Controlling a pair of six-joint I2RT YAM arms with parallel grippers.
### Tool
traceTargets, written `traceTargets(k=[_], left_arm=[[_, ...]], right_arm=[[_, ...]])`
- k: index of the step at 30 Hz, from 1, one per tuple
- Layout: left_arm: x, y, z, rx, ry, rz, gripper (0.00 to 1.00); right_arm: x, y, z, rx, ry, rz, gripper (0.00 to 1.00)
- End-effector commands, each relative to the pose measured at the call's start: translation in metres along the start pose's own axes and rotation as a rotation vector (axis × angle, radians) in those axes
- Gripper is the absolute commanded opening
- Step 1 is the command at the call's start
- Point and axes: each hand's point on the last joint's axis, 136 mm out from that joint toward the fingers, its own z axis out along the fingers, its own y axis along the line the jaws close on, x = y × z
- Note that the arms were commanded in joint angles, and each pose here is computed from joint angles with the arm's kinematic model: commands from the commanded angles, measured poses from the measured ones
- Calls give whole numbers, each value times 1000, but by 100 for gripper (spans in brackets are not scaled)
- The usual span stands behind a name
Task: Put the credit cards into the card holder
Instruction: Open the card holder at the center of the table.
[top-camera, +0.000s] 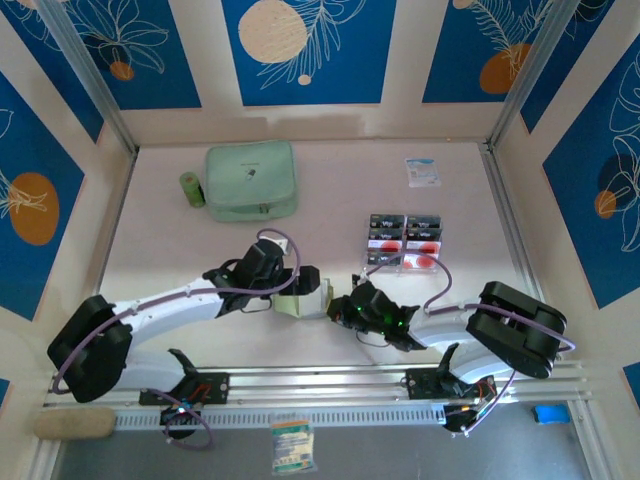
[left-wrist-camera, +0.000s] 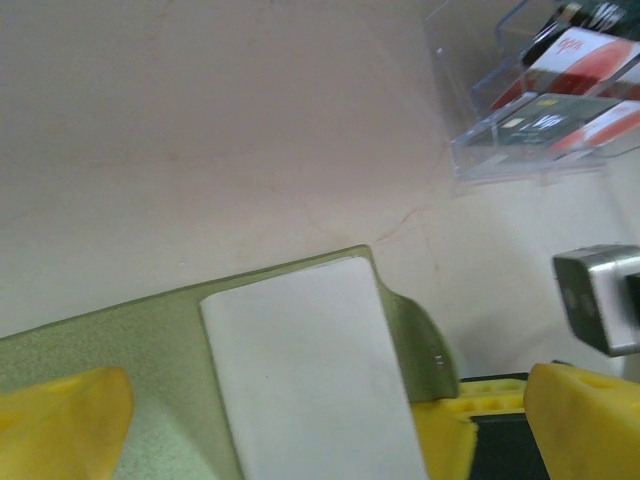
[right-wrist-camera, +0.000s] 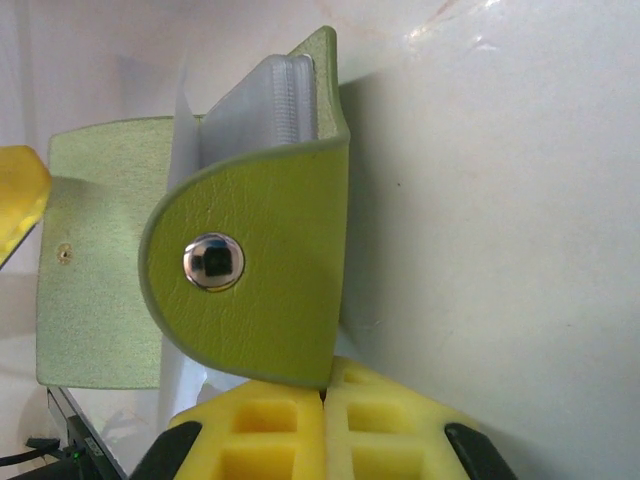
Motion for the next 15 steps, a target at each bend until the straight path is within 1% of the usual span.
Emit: traceTargets(k=[1, 4, 6, 9, 15], left_arm=[[8, 21, 3, -79, 15, 65, 100], [8, 23, 2, -88, 13, 80, 100], [8, 24, 3, -91, 11, 83, 100], [8, 24, 3, -91, 8, 87, 100], [7, 26, 5, -102, 8, 104, 100]], right_arm=[[-9, 9, -7, -9, -9, -26, 15], [-17, 9, -19, 4, -20, -38, 26], [-23, 9, -28, 7, -34, -43, 31], [-32, 11, -42, 10, -51, -50, 31], [-43, 24, -55, -20, -65, -77, 20]])
